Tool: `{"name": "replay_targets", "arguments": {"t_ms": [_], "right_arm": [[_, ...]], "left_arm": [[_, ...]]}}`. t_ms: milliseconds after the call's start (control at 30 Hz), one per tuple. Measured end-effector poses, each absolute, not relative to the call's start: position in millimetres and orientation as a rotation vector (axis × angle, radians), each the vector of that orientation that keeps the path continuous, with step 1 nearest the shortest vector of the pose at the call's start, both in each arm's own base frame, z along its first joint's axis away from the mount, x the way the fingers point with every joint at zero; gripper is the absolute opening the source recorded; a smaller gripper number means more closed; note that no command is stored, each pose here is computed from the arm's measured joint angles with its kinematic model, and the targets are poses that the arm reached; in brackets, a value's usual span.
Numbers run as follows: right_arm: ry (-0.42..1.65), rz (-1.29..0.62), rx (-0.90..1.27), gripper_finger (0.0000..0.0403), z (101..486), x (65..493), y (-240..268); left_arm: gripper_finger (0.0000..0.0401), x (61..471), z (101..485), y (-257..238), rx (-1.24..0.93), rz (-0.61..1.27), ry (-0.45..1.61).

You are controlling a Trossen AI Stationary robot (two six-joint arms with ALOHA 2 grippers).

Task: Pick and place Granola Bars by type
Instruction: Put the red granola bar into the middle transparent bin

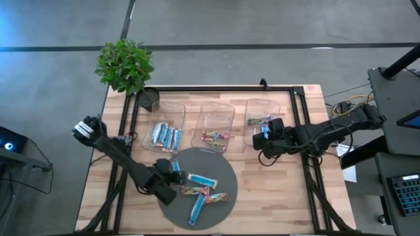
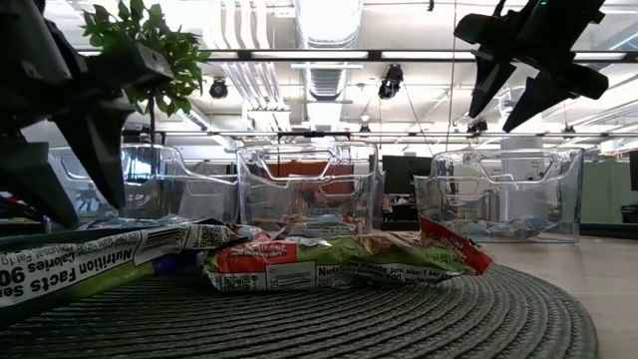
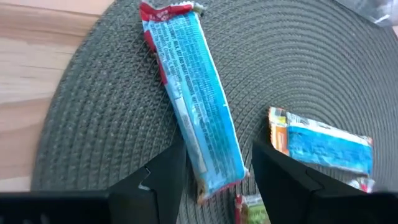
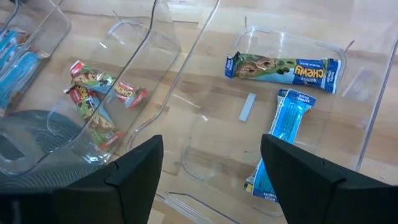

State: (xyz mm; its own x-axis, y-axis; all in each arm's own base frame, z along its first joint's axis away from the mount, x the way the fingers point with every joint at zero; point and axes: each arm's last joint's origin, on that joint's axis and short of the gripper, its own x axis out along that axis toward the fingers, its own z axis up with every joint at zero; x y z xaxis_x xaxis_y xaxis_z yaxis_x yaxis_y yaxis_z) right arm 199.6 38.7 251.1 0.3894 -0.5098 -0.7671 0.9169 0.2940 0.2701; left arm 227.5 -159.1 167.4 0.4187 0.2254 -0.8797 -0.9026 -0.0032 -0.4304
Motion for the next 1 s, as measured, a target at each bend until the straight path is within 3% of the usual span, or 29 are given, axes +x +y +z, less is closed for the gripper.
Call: {"name": "replay_targets", "arguments": {"t_ms": [333,733,1000], "right_arm": [[0.628,-1.029,0.768,0.0257,251,200,39],[0.633,-1.028,0.77,0.0253,251,199,39],[0.649,-1.017,0.743,0.0253,250,199,39]], "left_arm": [[0.0168,240,154,-153,-1.239,1.086,0.699],[0.0166,237,147,-151,-1.187,1.133,0.841],[0.0113,236,151,-151,-1.179,1.117,0.891]]}}
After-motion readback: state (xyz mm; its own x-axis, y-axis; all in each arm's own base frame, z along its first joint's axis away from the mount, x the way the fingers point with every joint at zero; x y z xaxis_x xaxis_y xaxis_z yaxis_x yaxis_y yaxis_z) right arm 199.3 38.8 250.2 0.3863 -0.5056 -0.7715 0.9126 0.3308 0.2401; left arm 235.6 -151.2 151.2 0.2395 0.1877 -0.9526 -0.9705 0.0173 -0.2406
